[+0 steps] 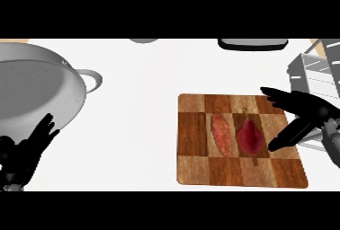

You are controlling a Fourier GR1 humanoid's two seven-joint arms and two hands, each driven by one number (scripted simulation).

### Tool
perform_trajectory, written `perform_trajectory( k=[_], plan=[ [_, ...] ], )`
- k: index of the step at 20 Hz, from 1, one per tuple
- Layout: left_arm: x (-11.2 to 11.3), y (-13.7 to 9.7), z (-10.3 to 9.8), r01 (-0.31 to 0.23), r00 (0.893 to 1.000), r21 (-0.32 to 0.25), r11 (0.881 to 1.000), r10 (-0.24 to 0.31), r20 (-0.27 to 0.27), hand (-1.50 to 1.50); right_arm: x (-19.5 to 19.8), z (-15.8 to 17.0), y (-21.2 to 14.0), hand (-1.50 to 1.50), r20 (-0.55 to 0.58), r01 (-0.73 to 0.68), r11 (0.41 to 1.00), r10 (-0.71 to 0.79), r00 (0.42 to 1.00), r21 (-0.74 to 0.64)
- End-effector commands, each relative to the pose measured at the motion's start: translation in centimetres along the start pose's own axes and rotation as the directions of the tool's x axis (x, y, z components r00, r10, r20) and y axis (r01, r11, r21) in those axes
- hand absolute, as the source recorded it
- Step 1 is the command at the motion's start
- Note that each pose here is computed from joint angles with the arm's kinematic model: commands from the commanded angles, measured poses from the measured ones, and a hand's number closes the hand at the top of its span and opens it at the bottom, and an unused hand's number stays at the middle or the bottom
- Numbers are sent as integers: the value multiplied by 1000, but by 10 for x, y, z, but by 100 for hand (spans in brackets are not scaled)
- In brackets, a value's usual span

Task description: Pick the pear from the cutting board and place it in the tiered basket

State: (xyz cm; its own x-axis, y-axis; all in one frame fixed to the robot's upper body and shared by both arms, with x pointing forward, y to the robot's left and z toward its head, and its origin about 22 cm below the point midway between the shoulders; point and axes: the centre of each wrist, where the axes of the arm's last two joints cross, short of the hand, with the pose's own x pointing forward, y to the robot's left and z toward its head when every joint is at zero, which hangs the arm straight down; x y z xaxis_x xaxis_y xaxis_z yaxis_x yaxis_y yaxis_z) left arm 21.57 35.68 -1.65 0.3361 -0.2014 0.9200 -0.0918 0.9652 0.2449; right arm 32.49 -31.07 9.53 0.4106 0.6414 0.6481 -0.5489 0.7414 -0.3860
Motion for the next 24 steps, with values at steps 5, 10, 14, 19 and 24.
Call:
perform_trajectory(
  k=[5, 10, 14, 19, 24],
  plan=[
    [3, 14, -6, 8, 999, 13, 1000, -7, -36, 0, -20, 7, -4, -150, -22, 46, 998, -45, 999, 47],
    [-11, 6, -3, -11, 1000, 13, 1000, 11, -22, 0, -24, -13, 3, -150, 9, 66, 997, -67, 998, 34],
    [2, 7, -6, 8, 999, 3, 1000, -8, -32, 0, -28, -14, 2, -150, 8, 61, 998, -61, 998, 34],
    [12, -2, -1, 8, 1000, -2, 1000, -9, -26, 0, -47, -17, 8, -150, 14, 67, 997, -68, 998, 44],
    [3, -5, 4, -9, 999, 14, 1000, 10, -50, 0, -27, -34, 16, -150, 32, 65, 997, -66, 997, 42]
  ],
)
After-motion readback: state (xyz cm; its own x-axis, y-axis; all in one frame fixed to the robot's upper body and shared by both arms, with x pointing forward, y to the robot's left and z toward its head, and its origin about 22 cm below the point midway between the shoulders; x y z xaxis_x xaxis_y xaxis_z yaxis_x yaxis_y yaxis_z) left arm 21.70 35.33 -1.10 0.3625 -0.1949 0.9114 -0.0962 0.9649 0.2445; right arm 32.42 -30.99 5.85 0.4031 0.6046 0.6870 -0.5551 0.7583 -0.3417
